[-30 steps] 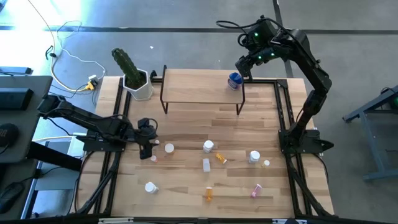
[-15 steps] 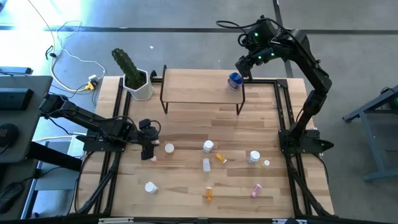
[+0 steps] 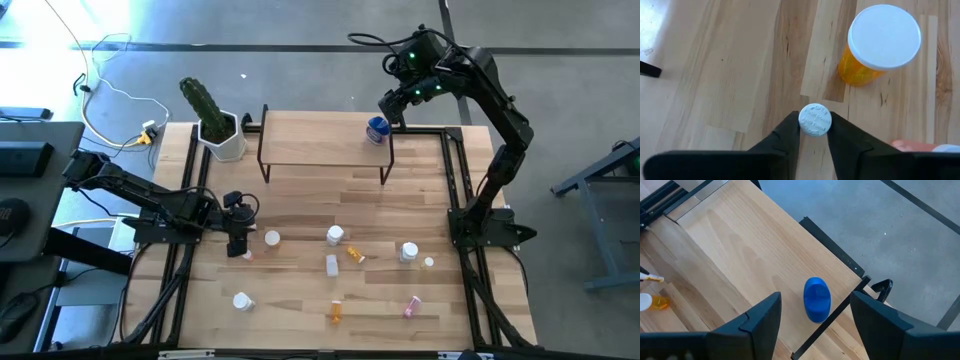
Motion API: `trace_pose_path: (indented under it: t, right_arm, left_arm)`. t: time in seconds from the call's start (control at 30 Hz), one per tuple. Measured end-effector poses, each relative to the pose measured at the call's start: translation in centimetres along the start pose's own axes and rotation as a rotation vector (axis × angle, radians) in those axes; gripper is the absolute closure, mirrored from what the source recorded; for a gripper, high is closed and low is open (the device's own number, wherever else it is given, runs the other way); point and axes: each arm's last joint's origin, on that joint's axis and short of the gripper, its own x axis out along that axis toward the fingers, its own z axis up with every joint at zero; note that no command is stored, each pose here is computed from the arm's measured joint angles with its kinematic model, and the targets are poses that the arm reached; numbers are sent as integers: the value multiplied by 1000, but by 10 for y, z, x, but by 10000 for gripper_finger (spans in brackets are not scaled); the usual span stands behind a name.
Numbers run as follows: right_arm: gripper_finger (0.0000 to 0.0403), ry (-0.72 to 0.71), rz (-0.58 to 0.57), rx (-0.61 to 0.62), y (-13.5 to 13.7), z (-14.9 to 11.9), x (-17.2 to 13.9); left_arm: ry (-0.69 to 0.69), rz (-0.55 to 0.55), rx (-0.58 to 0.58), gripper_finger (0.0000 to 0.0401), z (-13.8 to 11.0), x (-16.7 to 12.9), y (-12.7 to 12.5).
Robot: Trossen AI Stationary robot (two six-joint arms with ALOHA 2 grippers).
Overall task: Pick and place medicine bottles onto shelf by color
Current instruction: Put the light yellow pill bottle on the shelf
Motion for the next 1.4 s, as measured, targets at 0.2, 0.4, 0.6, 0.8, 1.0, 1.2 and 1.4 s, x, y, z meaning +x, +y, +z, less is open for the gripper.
trace_pose_path:
  t: [0.2,0.4,0.6,0.8,1.0,1.2,1.4]
  right_arm:
    - [174,0,0,0,0,0,0]
    - [174,0,0,2,0,0,0]
    - [174,0,0,23,0,0,0]
    - [174,0,0,26,0,0,0]
    - [174,0,0,27,0,0,0]
    - [174,0,0,53,0,0,0]
    - [174,0,0,53,0,0,0]
  left_arm:
    - [0,0,0,327,0,0,0]
    - [-20,-41,-16,324,2,-1,-2]
    - [-47,-62,-140,323,7,-5,0]
    - [-90,-57,-158,323,32,-22,7]
    - [-104,12,-135,323,59,-45,27]
    - [-161,91,-123,323,85,-74,52]
    - [-268,189,-131,323,110,-106,80]
